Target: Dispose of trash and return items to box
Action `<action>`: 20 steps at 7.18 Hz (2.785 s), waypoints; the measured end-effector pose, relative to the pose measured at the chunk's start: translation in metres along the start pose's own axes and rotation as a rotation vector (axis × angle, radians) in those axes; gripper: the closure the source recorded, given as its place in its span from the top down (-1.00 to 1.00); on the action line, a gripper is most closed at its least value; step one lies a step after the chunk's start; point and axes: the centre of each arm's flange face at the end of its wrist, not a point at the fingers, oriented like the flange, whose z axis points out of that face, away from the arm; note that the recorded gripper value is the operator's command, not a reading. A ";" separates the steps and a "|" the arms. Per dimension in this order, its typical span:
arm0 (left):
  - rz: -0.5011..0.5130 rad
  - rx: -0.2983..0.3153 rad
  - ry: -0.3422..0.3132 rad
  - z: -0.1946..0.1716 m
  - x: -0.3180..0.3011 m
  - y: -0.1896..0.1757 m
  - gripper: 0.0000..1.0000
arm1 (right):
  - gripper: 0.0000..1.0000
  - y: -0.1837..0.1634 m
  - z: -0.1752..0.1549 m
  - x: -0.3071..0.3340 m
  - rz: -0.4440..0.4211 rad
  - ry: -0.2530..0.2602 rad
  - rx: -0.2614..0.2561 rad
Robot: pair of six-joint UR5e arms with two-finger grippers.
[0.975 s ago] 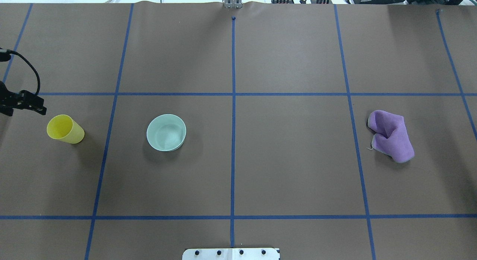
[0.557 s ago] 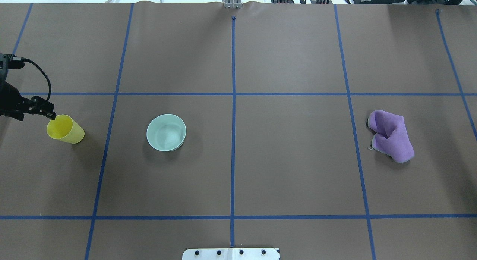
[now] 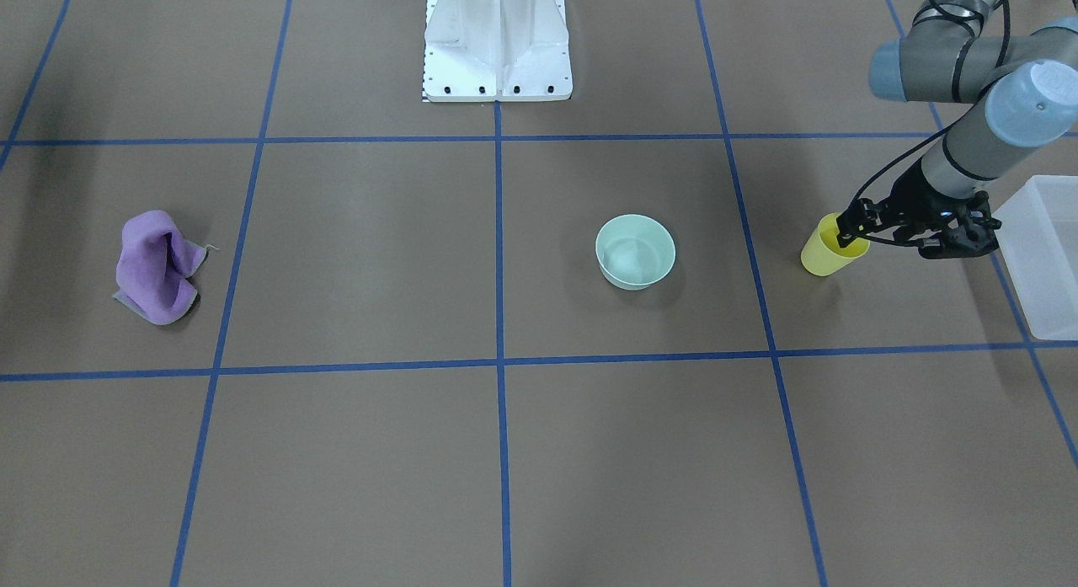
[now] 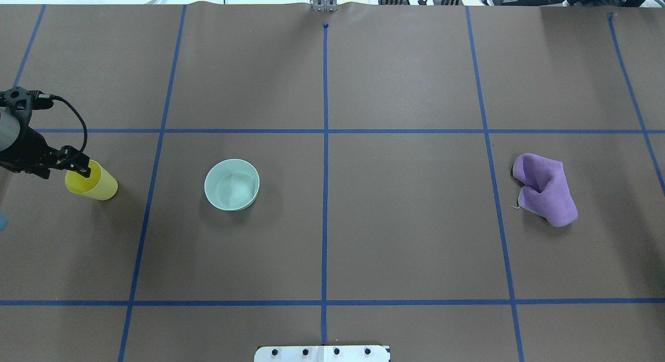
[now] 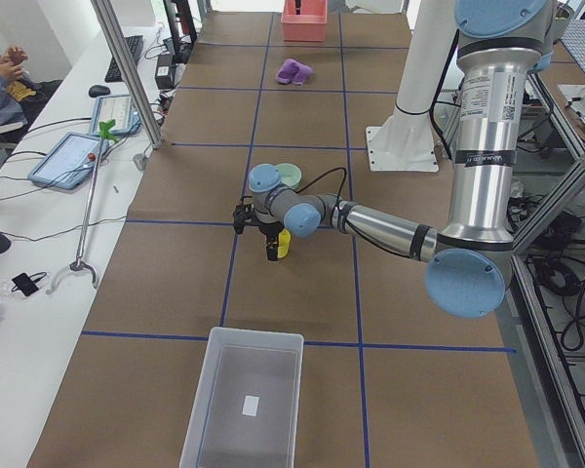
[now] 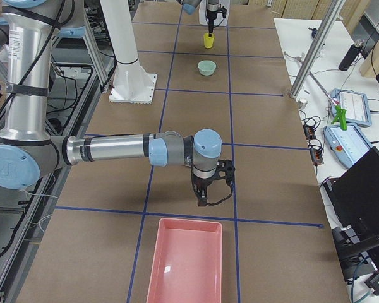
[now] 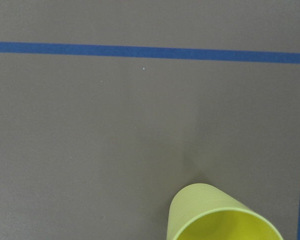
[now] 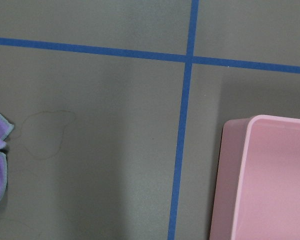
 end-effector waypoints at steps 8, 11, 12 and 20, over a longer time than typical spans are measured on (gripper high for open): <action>-0.015 -0.029 0.239 -0.081 -0.048 -0.015 -1.00 | 1.00 -0.001 0.000 -0.003 -0.004 -0.012 0.001; 0.150 0.093 0.183 -0.144 -0.209 -0.035 -1.00 | 1.00 -0.014 0.006 -0.027 -0.001 -0.025 0.006; 0.207 0.110 0.111 -0.157 -0.269 -0.039 -1.00 | 1.00 -0.019 0.012 -0.044 0.009 -0.034 0.020; 0.241 -0.015 -0.035 -0.054 -0.511 0.004 -1.00 | 1.00 -0.029 0.032 -0.114 0.054 -0.095 0.075</action>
